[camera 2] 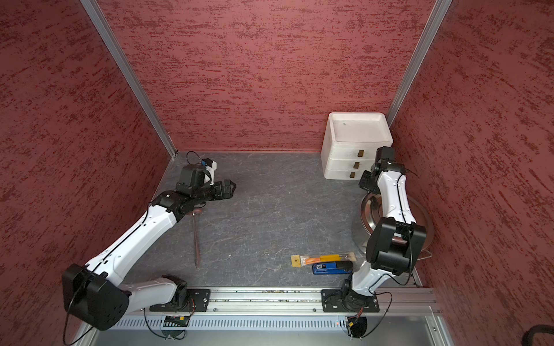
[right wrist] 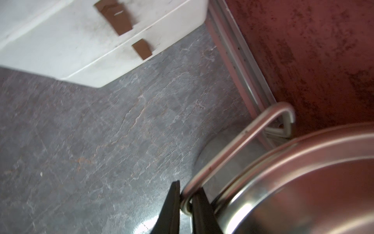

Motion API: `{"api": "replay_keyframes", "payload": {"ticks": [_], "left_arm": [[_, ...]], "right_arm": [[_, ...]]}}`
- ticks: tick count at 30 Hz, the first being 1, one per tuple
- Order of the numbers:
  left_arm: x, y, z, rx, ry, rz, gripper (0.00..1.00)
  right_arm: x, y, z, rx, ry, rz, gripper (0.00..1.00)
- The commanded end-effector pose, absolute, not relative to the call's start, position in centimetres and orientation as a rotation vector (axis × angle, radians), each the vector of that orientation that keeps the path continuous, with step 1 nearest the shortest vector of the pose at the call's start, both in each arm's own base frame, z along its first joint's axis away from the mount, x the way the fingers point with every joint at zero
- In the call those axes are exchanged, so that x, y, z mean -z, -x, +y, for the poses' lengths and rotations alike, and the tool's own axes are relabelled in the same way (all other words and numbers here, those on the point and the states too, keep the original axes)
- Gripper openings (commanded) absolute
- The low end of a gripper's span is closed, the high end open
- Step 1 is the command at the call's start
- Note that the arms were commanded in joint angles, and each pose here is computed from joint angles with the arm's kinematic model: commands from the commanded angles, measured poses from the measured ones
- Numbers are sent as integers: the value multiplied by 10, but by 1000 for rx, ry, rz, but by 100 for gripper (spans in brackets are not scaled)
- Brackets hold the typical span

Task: Stir the soup with a spoon
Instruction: Pick up the pan from the center of the board.

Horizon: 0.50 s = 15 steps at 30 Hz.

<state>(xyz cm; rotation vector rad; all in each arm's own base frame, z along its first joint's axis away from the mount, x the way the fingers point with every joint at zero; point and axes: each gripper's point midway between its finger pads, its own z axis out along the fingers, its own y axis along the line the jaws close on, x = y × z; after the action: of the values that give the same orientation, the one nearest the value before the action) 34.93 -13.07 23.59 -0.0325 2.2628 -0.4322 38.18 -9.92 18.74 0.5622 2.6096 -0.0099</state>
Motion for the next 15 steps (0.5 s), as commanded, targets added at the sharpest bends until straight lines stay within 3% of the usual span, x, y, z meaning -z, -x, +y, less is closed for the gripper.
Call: {"api": "replay_keyframes", "payload": {"ticks": [1, 15], "left_arm": [[-258, -348, -116, 383, 109, 2177, 100], [-268, -310, -63, 239, 385, 2137, 100]], "right_arm": [[-241, -402, -55, -44, -170, 2447, 0], [-259, -340, 106, -294, 500, 2360, 0]]}}
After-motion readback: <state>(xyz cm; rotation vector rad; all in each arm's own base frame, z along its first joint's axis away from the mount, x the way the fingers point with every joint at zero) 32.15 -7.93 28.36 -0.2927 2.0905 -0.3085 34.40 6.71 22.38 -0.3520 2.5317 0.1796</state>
